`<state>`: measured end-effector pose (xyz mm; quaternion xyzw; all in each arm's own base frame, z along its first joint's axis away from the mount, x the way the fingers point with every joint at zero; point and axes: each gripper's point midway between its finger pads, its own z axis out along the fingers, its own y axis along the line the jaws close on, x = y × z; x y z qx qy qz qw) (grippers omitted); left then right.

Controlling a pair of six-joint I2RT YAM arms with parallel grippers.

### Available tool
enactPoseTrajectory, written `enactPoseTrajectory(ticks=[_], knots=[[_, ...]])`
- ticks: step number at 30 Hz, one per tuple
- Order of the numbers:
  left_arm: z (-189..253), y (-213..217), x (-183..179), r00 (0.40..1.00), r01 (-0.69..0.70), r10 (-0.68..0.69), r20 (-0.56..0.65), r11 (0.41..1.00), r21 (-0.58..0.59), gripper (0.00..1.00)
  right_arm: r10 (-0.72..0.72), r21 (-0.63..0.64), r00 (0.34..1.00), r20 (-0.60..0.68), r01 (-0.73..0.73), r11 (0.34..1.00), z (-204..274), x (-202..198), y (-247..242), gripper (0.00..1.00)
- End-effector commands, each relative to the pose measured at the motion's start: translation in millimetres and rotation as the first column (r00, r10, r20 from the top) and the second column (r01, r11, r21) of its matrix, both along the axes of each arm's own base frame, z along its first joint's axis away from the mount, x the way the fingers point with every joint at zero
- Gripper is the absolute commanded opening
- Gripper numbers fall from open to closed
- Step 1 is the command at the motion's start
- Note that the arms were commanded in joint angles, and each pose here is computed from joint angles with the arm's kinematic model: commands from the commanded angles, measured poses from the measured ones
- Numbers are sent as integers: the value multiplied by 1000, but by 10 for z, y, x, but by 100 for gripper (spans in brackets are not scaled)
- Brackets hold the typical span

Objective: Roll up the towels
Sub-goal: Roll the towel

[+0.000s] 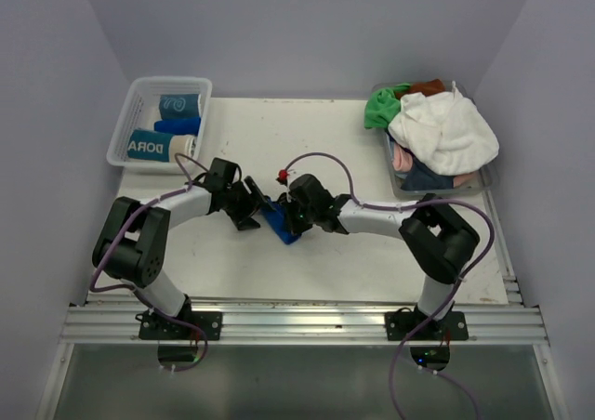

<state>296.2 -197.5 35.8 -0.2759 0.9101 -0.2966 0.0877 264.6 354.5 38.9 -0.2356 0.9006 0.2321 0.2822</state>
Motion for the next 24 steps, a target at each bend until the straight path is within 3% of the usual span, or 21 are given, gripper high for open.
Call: enactPoseTrajectory(ticks=[1,8,12,20,23,24], knots=[[118,-21,21,999,15,-14,40,1000,-16,75,95,224,987,-129,-64,972,133,-182,217,0],[116,-68,29,998,38,-36,57,998,-39,76,167,435,943,-287,-27,900,276,-104,229,0],[121,-75,36,997,41,-38,66,998,-44,70,186,505,913,-363,25,863,313,-48,211,0],[-22,-72,19,999,42,-41,35,999,-33,45,168,488,885,-434,75,870,179,-46,170,1],[-75,-79,-3,999,45,-44,16,998,-36,41,84,408,909,-408,99,908,106,24,46,8],[-75,-79,-3,999,45,-44,16,998,-37,40,69,384,924,-375,87,919,111,49,9,17]])
